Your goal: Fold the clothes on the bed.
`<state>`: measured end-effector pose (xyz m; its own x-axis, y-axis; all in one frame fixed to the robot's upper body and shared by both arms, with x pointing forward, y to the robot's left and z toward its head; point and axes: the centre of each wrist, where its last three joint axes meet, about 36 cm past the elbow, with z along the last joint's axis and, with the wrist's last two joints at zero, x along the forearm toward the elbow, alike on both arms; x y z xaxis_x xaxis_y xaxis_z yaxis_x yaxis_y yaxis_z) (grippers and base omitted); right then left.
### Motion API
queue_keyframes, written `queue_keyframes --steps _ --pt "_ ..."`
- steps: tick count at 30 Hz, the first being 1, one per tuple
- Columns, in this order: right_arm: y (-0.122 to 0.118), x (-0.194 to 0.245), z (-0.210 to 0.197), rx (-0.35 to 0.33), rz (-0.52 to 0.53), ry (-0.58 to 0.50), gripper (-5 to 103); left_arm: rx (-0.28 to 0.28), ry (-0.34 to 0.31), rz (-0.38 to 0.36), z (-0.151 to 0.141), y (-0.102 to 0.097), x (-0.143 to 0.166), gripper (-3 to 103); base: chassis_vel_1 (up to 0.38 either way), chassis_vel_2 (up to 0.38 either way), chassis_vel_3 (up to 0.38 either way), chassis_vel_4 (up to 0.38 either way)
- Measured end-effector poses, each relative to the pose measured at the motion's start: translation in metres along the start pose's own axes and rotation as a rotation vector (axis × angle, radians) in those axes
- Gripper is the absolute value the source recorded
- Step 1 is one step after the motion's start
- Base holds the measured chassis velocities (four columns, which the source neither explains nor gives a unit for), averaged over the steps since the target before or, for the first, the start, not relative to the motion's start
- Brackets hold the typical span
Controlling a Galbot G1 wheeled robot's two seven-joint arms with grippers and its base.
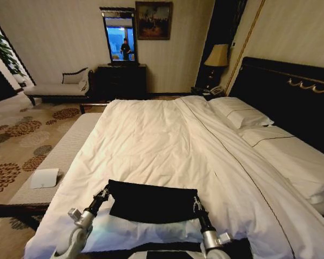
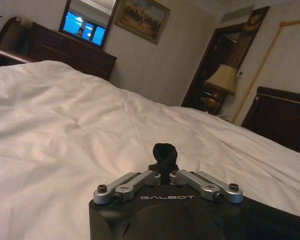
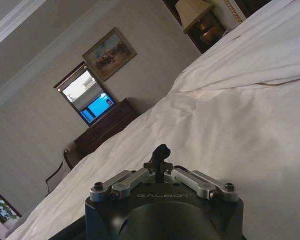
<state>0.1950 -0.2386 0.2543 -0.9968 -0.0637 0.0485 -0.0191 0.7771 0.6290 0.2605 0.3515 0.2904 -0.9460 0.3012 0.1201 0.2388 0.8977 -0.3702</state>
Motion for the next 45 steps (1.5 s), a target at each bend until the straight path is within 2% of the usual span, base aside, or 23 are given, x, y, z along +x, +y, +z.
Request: queue_keyframes --steps 5,6,7,8,10,11,12,13,16,17,20,23,26,27,28,29,30,31,32,34,37,40,45 --pt "0.001 0.01 0.006 0.033 0.002 0.013 2 -0.046 0.011 -0.015 0.008 -0.009 0.013 -1 0.0 0.0 0.0 0.0" --pt "0.002 0.013 0.006 0.041 0.008 0.018 1 -0.055 0.009 -0.018 0.007 -0.012 0.013 4 0.0 0.0 0.0 0.0" --pt "0.004 0.017 0.005 0.051 0.011 0.021 7 -0.072 0.003 -0.015 0.005 -0.016 0.014 10 0.0 0.0 0.0 0.0" --pt "0.004 0.017 0.005 0.051 0.011 0.021 7 -0.072 0.003 -0.015 0.005 -0.016 0.014 10 0.0 0.0 0.0 0.0" --pt "0.008 0.021 0.0 0.073 0.022 0.014 17 -0.119 -0.021 -0.014 -0.002 -0.021 0.015 20 0.0 0.0 0.0 0.0" --pt "0.011 0.023 -0.006 0.092 0.052 0.005 22 -0.164 -0.054 -0.017 -0.01 -0.024 0.016 25 0.0 0.0 0.0 0.0" --pt "0.014 0.023 -0.011 0.102 0.084 -0.001 22 -0.186 -0.075 -0.02 -0.016 -0.027 0.018 25 0.0 0.0 0.0 0.0" --pt "0.014 0.023 -0.011 0.102 0.084 -0.001 22 -0.186 -0.075 -0.02 -0.016 -0.027 0.018 25 0.0 0.0 0.0 0.0" --pt "0.025 0.015 -0.032 0.131 0.249 -0.02 38 -0.233 -0.154 -0.059 -0.046 -0.031 0.021 42 0.0 0.0 0.0 0.0" --pt "0.025 0.015 -0.032 0.131 0.249 -0.02 38 -0.233 -0.154 -0.059 -0.046 -0.031 0.021 42 0.0 0.0 0.0 0.0" --pt "0.032 -0.007 -0.05 0.138 0.27 -0.044 55 -0.26 -0.206 -0.081 -0.07 -0.039 0.01 58 0.0 0.0 0.0 0.0" --pt "0.037 -0.028 -0.056 0.138 0.245 -0.042 61 -0.26 -0.201 -0.1 -0.079 -0.052 -0.006 64 0.0 0.0 0.0 0.0" --pt "0.046 -0.057 -0.053 0.179 0.212 0.047 77 -0.283 -0.089 -0.142 -0.076 -0.075 -0.039 80 0.0 0.0 0.0 0.0" --pt "0.046 -0.057 -0.053 0.179 0.212 0.047 77 -0.283 -0.089 -0.142 -0.076 -0.075 -0.039 80 0.0 0.0 0.0 0.0" --pt "0.048 -0.063 -0.05 0.202 0.206 0.079 82 -0.294 -0.045 -0.154 -0.071 -0.08 -0.046 80 0.0 0.0 0.0 0.0" --pt "0.049 -0.071 -0.045 0.242 0.207 0.12 88 -0.321 0.023 -0.168 -0.06 -0.085 -0.054 90 0.0 0.0 0.0 0.0" --pt "0.05 -0.074 -0.04 0.276 0.212 0.152 88 -0.351 0.074 -0.181 -0.049 -0.087 -0.057 90 0.0 0.0 0.0 0.0" --pt "0.051 -0.075 -0.036 0.308 0.221 0.185 93 -0.383 0.116 -0.194 -0.041 -0.088 -0.058 95 0.0 0.0 0.0 0.0" --pt "0.051 -0.075 -0.036 0.308 0.221 0.185 93 -0.383 0.116 -0.194 -0.041 -0.088 -0.058 95 0.0 0.0 0.0 0.0" --pt "0.052 -0.069 -0.031 0.374 0.251 0.253 99 -0.446 0.183 -0.215 -0.027 -0.089 -0.052 100 0.0 0.0 0.0 0.0" --pt "0.05 -0.044 -0.031 0.467 0.299 0.347 100 -0.537 0.246 -0.217 -0.018 -0.09 -0.029 100 0.0 0.0 0.0 0.0" --pt "0.051 -0.031 -0.033 0.495 0.32 0.384 100 -0.57 0.269 -0.216 -0.017 -0.089 -0.016 100 0.0 0.0 0.0 0.0" --pt "0.058 0.022 -0.047 0.565 0.328 0.473 100 -0.656 0.339 -0.187 -0.015 -0.081 0.035 100 0.0 0.0 0.0 0.0"
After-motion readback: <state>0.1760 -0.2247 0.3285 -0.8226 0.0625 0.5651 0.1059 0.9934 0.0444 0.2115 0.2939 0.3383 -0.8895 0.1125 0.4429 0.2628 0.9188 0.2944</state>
